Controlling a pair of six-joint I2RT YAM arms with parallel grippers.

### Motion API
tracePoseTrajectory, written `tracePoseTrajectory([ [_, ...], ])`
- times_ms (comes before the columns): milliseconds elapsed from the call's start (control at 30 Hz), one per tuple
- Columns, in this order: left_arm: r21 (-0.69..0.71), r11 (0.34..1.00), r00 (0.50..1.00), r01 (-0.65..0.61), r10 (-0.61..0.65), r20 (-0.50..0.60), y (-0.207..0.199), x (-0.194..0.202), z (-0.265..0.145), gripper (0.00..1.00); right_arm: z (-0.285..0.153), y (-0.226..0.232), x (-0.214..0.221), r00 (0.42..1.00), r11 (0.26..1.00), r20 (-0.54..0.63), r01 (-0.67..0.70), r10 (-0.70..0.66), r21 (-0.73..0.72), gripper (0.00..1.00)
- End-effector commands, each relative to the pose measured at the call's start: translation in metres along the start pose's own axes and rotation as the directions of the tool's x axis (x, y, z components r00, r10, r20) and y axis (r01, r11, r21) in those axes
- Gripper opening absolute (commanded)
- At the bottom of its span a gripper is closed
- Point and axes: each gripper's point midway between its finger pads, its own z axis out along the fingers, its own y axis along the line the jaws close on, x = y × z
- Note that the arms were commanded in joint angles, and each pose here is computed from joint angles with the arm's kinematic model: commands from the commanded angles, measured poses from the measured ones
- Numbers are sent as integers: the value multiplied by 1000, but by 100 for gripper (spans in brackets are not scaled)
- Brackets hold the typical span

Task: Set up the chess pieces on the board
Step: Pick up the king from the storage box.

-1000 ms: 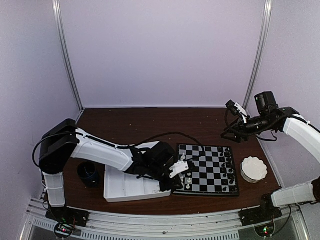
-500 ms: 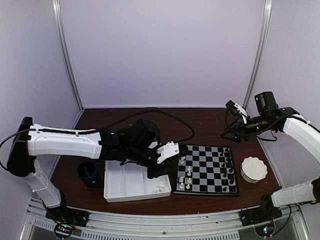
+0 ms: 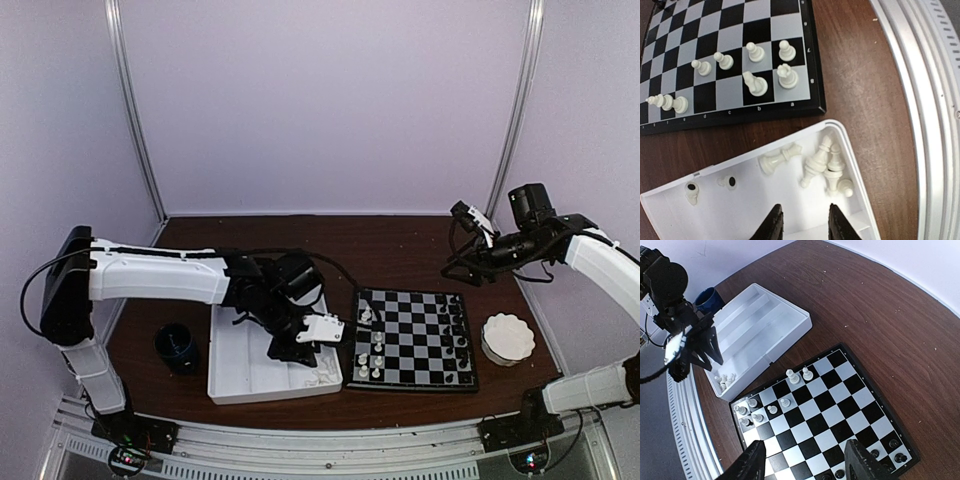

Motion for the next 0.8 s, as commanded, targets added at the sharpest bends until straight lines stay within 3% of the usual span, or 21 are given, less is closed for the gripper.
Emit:
tracePoseTrajectory([
  [0, 14, 997, 994, -71, 72, -78, 13, 5, 19, 33, -2, 3, 3, 1000, 1000, 9, 9, -9, -13, 56],
  [233, -72, 988, 990, -137, 133, -48, 33, 0, 37, 36, -2, 6, 5, 1000, 1000, 5, 15, -15, -19, 56],
  [767, -30, 986, 985, -164, 163, -55, 34, 2, 62, 36, 0, 5, 8, 1000, 1000, -5, 11, -11, -27, 57],
])
